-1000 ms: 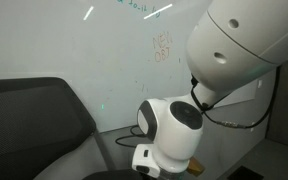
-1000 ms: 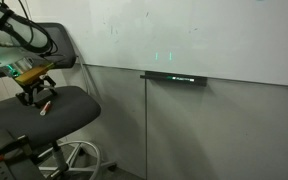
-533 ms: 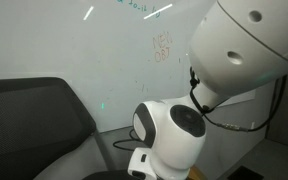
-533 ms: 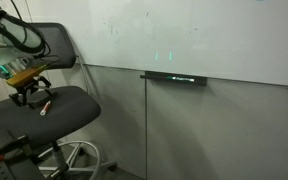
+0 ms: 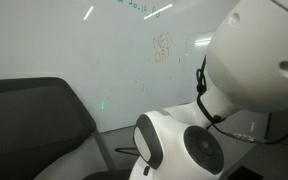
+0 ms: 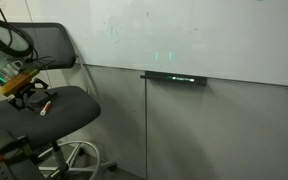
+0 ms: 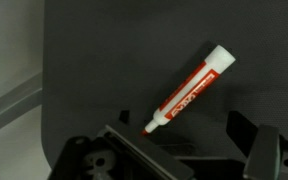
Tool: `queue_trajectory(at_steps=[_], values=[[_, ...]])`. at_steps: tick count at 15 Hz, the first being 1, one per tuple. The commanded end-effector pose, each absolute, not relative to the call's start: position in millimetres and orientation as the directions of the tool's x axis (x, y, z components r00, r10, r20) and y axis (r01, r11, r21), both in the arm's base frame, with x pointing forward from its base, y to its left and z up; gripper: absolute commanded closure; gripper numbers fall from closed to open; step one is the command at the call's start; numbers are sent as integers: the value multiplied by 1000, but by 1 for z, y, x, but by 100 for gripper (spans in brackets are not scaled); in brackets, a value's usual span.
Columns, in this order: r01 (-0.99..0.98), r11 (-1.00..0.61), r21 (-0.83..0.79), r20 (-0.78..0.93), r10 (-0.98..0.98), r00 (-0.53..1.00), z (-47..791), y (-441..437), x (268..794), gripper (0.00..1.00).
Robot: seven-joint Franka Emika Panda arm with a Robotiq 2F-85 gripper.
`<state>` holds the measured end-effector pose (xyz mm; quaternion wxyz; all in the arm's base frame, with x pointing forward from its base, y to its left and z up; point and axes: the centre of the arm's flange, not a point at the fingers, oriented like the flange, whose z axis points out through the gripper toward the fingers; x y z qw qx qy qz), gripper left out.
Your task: Use the marker on the chair to write on the board
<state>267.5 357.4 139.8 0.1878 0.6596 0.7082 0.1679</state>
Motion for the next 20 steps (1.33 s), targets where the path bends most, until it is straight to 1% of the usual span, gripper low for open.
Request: queue_trajectory(at_steps=[1, 4, 9, 14, 17, 20], values=[[780, 12, 625, -11, 1000, -6, 142, 347, 254, 0], [724, 20, 689, 7, 999, -34, 138, 347, 253, 0], [712, 38, 701, 56, 993, -109, 136, 353, 249, 0], [741, 4, 671, 106, 989, -101, 139, 354, 239, 0], [770, -37, 637, 154, 985, -80, 144, 344, 246, 0], [799, -69, 597, 216, 973, -78, 159, 322, 269, 0]])
